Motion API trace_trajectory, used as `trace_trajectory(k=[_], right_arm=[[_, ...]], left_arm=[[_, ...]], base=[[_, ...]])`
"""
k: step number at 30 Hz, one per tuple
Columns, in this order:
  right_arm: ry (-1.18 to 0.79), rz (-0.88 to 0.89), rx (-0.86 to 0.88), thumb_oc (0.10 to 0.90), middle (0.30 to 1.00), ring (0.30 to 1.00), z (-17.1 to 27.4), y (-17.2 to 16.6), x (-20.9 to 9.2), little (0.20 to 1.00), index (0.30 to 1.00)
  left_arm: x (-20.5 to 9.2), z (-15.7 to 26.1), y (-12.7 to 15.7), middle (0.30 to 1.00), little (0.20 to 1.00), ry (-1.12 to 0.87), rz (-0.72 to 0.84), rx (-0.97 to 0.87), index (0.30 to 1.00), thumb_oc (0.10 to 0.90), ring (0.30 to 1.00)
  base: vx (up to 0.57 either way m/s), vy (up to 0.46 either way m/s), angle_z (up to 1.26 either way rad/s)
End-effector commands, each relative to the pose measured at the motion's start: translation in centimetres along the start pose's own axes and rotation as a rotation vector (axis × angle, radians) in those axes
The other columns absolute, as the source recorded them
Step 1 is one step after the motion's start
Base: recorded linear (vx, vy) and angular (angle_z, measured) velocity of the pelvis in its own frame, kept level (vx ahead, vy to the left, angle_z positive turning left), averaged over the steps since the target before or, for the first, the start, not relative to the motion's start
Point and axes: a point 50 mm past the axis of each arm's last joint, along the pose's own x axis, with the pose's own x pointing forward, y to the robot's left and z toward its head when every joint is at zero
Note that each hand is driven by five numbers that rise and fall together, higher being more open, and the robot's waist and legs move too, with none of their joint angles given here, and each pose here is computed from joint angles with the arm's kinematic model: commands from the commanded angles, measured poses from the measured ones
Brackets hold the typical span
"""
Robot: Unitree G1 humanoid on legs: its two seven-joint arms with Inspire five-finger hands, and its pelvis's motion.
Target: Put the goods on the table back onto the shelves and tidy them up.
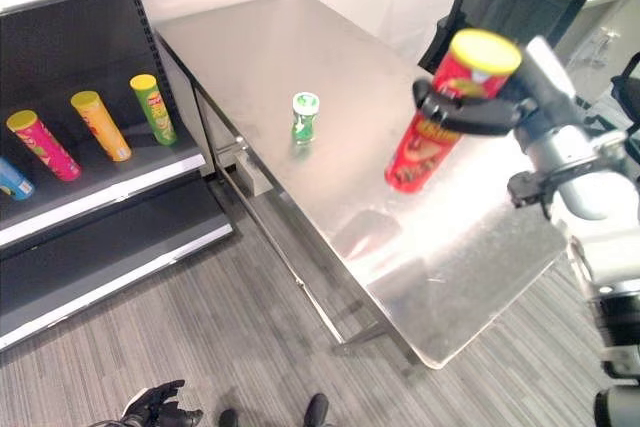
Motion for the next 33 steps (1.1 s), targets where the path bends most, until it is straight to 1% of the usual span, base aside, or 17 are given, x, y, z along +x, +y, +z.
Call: trace_trajectory(k=[1, 7, 11, 12, 15, 18, 19, 20, 22, 25, 28, 31, 33], right_arm=[[-0.385, -0.231, -0.015, 0.4, 0.3, 0.3, 6.7, -1.7, 0.7, 0.3, 0.3], [-0.482, -0.2, 0.054, 0.4, 0.3, 0.3, 8.4, 0.0, 0.4, 0.3, 0.3], [-0.519, -0.185, 0.075, 0.4, 0.3, 0.3, 9.2, 0.2, 0.5, 0.3, 0.3], [-0.529, -0.184, 0.057, 0.4, 0.3, 0.3, 9.6, 0.0, 0.5, 0.3, 0.3], [-0.524, -0.182, 0.057, 0.4, 0.3, 0.3, 9.4, 0.0, 0.2, 0.3, 0.3], [-0.517, -0.167, 0.048, 0.4, 0.3, 0.3, 9.3, 0.1, -0.1, 0.3, 0.3], [-0.492, -0.158, 0.032, 0.4, 0.3, 0.3, 8.8, 0.2, -0.3, 0.3, 0.3], [-0.448, -0.15, 0.011, 0.4, 0.3, 0.3, 8.1, 0.1, -1.1, 0.3, 0.3], [-0.404, -0.159, -0.01, 0.4, 0.3, 0.3, 7.1, 0.2, -1.7, 0.3, 0.3], [-0.399, -0.131, 0.006, 0.4, 0.3, 0.3, 7.0, 1.7, -1.7, 0.3, 0.3], [-0.413, -0.053, 0.066, 0.4, 0.3, 0.3, 7.2, 3.9, -1.5, 0.3, 0.3], [-0.422, 0.033, 0.086, 0.4, 0.3, 0.3, 7.5, 5.4, -1.4, 0.3, 0.3], [-0.428, 0.06, 0.1, 0.4, 0.3, 0.3, 7.6, 6.0, -1.4, 0.3, 0.3]], left_arm=[[-0.1, 0.5, 2.1, 0.9, 0.9, -0.018, 0.057, 0.079, 0.9, 0.8, 0.9], [-0.3, 0.9, 2.3, 0.9, 0.9, -0.045, 0.065, 0.052, 0.9, 0.8, 0.9], [-0.2, 1.5, 2.4, 0.9, 0.9, -0.071, 0.079, 0.023, 0.9, 0.8, 0.9], [-0.1, 2.4, 2.5, 0.9, 0.9, -0.103, 0.083, 0.002, 0.9, 0.8, 0.9], [-0.1, 2.5, 2.3, 0.9, 0.9, -0.111, 0.073, 0.007, 0.9, 0.8, 0.9], [-0.1, 3.0, 2.7, 0.9, 0.9, -0.132, 0.092, 0.004, 0.9, 0.8, 0.9], [0.0, 3.3, 2.6, 0.9, 0.9, -0.144, 0.099, 0.009, 0.9, 0.8, 0.9], [0.1, 3.5, 1.9, 0.9, 0.9, -0.149, 0.069, 0.03, 0.9, 0.8, 0.9], [0.2, 3.8, 1.7, 0.9, 0.9, -0.152, 0.059, 0.061, 0.9, 0.8, 0.9], [0.1, 4.3, 2.6, 0.9, 0.9, -0.169, 0.08, 0.095, 0.9, 0.8, 0.9], [-0.2, 4.5, 4.3, 0.9, 0.9, -0.173, 0.134, 0.071, 0.9, 0.8, 0.9], [-0.3, 3.6, 4.8, 0.9, 0.9, -0.142, 0.158, 0.027, 0.9, 0.8, 0.9], [-0.3, 3.3, 4.8, 0.9, 0.9, -0.13, 0.16, 0.019, 0.9, 0.8, 0.9]], base=[[-0.01, -0.092, 0.08], [-0.03, -0.075, 0.12], [-0.14, -0.015, 0.16], [-0.26, 0.058, 0.43], [-0.08, 0.113, 0.97], [-0.04, 0.405, 0.49], [0.04, 0.92, 0.4], [0.07, 0.968, 0.29], [0.05, 0.701, 0.5], [-0.06, 0.427, 0.3], [-0.08, 0.38, -0.16], [-0.02, 0.221, 0.24], [-0.01, 0.081, 0.38]])
